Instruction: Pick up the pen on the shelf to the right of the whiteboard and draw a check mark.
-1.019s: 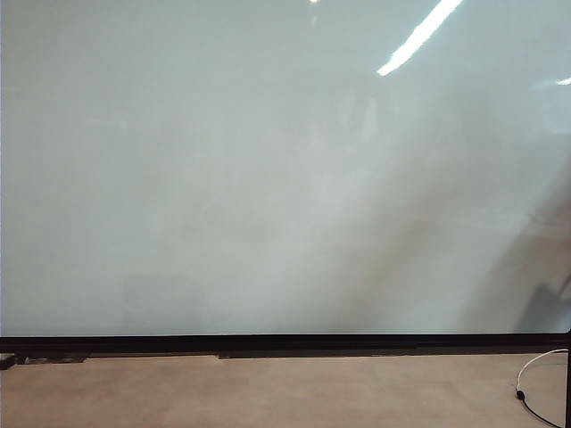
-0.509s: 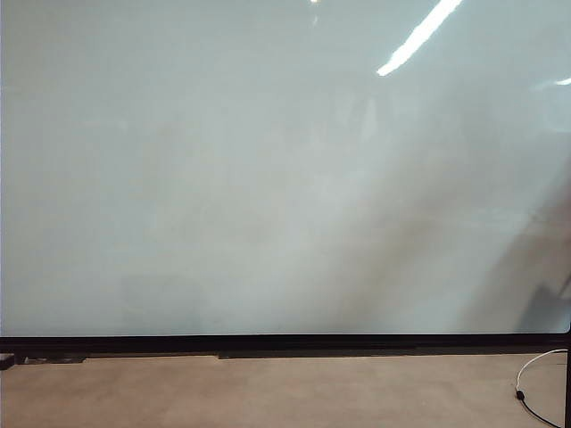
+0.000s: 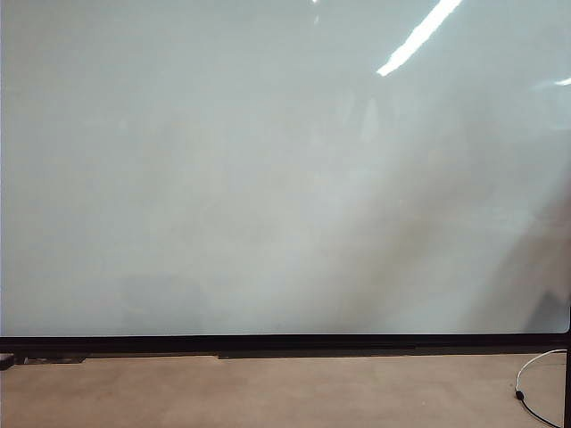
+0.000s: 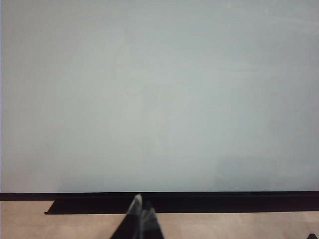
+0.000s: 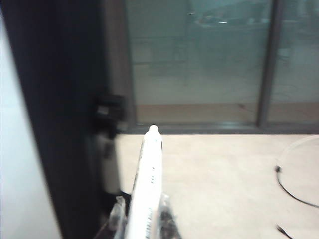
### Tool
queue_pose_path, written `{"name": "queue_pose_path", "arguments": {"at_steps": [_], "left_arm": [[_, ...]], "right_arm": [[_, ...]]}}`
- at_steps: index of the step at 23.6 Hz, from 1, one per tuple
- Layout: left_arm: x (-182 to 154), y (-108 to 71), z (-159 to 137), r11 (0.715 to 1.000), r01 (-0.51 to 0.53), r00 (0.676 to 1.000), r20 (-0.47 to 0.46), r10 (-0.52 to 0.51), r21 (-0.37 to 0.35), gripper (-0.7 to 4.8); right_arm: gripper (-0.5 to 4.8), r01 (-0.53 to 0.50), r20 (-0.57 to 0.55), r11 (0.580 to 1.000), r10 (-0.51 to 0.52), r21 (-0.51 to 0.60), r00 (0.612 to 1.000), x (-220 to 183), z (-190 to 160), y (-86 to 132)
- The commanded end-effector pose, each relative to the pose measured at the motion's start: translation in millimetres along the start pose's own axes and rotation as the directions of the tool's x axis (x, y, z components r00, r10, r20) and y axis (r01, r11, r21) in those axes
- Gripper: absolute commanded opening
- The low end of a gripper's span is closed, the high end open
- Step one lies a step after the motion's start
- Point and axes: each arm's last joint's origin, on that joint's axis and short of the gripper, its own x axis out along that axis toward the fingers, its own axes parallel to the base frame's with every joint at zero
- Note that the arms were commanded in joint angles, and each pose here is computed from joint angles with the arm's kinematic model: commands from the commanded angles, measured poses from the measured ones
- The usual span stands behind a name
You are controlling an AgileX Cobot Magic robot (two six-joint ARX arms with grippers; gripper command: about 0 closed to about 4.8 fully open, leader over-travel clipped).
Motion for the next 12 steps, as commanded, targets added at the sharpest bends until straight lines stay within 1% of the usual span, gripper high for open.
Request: {"name": "queue_pose_path", "arguments": {"at_steps": [1,4,7,12], "left_arm": [[-0.2,0.0,1.7,1.000,0.000,1.000,0.010,-0.001,0.005,-0.05],[-0.2,0.0,1.6,1.000,0.000,1.000,0.009,0.000,0.005,-0.04],[-0.2,0.0,1.7,1.000,0.001,1.000,0.010,-0.001,0.005,-0.04],[-0.2,0.0,1.7,1.000,0.000,1.000,0.010,0.000,0.005,-0.04]], "right_arm": [[-0.01,0.031,0.017,0.999,-0.031,-0.008,0.999,-3.2,4.9,-4.7],[-0.02,0.078,0.027,0.997,-0.078,-0.013,0.997,-6.0,7.9,-7.6],[-0.02,0.128,0.037,0.991,-0.127,-0.031,0.991,-10.3,11.5,-5.7],[-0.02,0.235,0.089,0.969,-0.228,-0.082,0.970,-22.6,30.9,4.7]]}}
